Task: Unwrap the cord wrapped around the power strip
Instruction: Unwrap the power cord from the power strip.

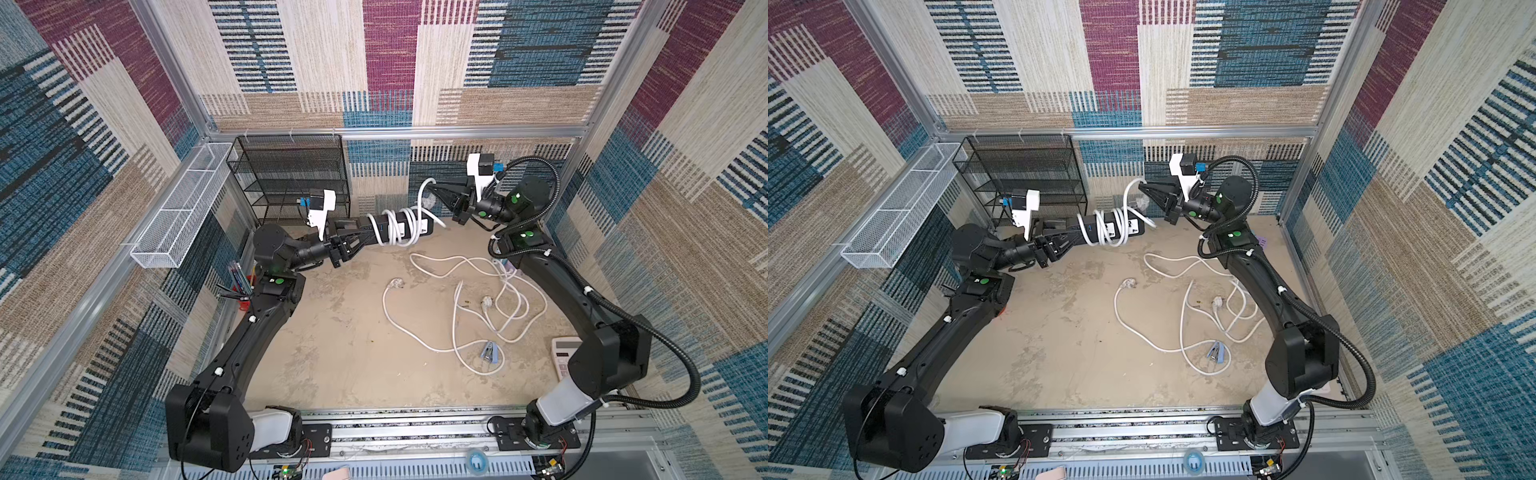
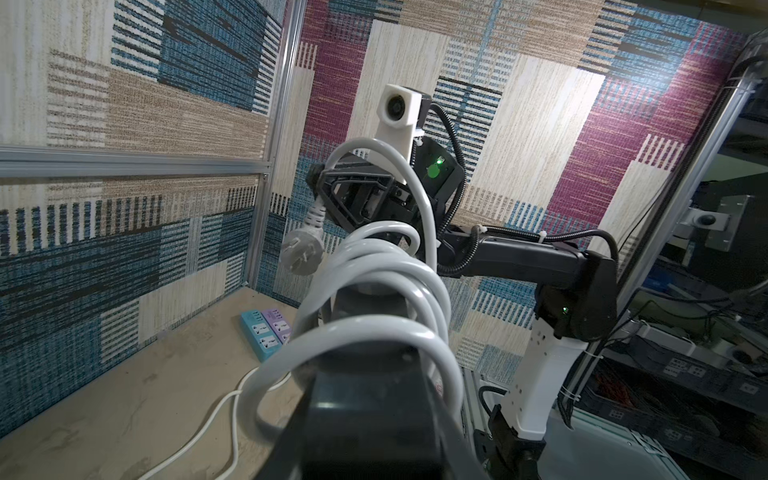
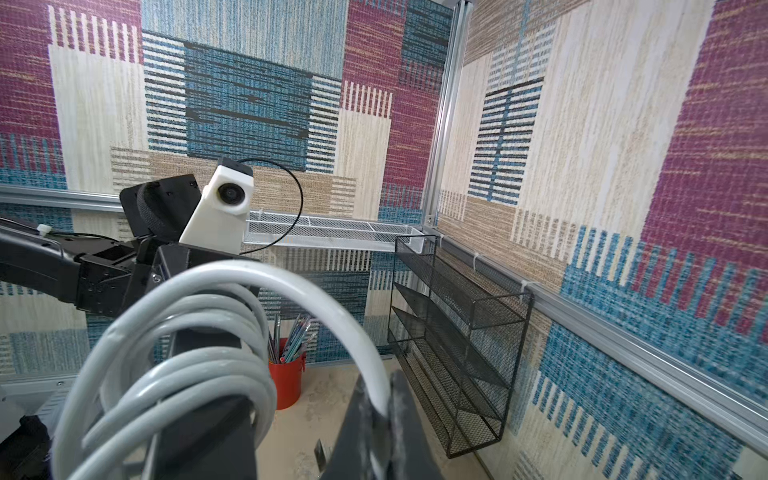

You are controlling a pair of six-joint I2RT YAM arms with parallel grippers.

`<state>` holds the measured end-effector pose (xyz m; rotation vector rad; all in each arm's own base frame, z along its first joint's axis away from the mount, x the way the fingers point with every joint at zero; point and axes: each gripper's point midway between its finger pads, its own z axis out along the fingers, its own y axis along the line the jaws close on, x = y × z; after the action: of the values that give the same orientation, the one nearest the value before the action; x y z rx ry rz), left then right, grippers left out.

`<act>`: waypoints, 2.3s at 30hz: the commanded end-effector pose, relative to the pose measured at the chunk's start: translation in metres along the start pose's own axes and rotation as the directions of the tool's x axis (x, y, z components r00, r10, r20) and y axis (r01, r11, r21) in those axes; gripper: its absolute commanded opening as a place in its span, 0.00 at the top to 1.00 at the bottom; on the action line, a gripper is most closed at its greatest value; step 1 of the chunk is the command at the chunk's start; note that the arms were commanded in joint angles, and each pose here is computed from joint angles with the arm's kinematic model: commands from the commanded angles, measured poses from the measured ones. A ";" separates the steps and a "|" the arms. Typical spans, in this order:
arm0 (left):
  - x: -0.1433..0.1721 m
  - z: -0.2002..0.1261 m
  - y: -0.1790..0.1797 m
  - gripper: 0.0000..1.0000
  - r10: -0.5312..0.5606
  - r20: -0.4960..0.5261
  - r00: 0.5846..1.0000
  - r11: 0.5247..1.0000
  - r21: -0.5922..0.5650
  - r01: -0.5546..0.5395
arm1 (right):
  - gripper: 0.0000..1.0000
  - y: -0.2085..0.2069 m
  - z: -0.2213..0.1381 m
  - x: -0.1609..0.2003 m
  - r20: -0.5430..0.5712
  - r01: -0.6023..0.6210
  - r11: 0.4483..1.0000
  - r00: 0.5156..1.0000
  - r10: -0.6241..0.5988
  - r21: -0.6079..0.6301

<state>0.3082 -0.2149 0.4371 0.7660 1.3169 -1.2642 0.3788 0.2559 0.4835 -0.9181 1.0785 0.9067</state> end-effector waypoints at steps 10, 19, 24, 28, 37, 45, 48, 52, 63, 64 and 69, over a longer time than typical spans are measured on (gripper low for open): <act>-0.001 -0.006 0.021 1.00 0.068 -0.012 0.998 0.987 -0.148 -0.069 | 1.00 0.033 -0.075 0.008 -0.211 0.162 0.942 0.972 -0.101 0.295; -0.013 -0.009 0.023 1.00 0.100 0.028 0.995 0.978 -0.188 -0.093 | 1.00 0.086 -0.074 0.061 -0.214 -0.028 0.982 0.974 0.068 0.185; -0.025 -0.008 0.014 1.00 0.108 0.072 0.992 0.983 -0.160 -0.096 | 1.00 0.103 -0.058 0.099 -0.234 -0.129 0.985 0.960 0.154 0.118; -0.029 -0.010 0.006 1.00 0.116 0.084 0.990 0.984 -0.142 -0.103 | 1.00 0.102 -0.053 0.122 -0.228 -0.195 0.975 0.950 0.214 0.104; -0.034 -0.004 -0.015 1.00 0.083 0.118 0.990 0.996 -0.027 -0.081 | 1.00 0.068 -0.025 0.179 -0.252 -0.277 0.953 0.920 0.301 0.125; -0.014 0.009 -0.029 1.00 0.032 0.070 0.997 0.996 0.083 -0.038 | 1.00 -0.008 -0.009 0.176 -0.190 -0.267 0.947 0.935 0.300 0.180; -0.002 0.016 -0.029 1.00 0.019 0.041 0.999 0.995 0.093 -0.023 | 1.00 -0.036 -0.007 0.157 -0.176 -0.227 0.954 0.949 0.262 0.197; 0.008 0.021 -0.020 1.00 -0.012 0.017 1.000 0.996 0.088 0.010 | 1.00 -0.062 -0.006 0.112 -0.156 -0.151 0.966 0.970 0.185 0.209; 0.028 0.021 0.008 1.00 -0.033 -0.046 0.998 0.998 -0.051 0.030 | 1.00 -0.052 -0.024 -0.026 -0.108 0.084 0.953 0.993 -0.055 0.290; 0.029 0.020 0.011 1.00 -0.027 -0.048 0.998 0.997 -0.074 0.024 | 1.00 -0.045 -0.031 -0.037 -0.107 0.101 0.947 0.992 -0.071 0.305; 0.026 0.009 0.027 1.00 0.015 -0.038 0.999 0.978 -0.207 -0.022 | 1.00 -0.017 -0.069 -0.050 -0.138 0.134 0.900 0.987 -0.083 0.414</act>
<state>0.3201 -0.2339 0.4030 0.6889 1.4610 -1.2157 0.3673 0.1935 0.5277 -0.7216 1.1941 0.5748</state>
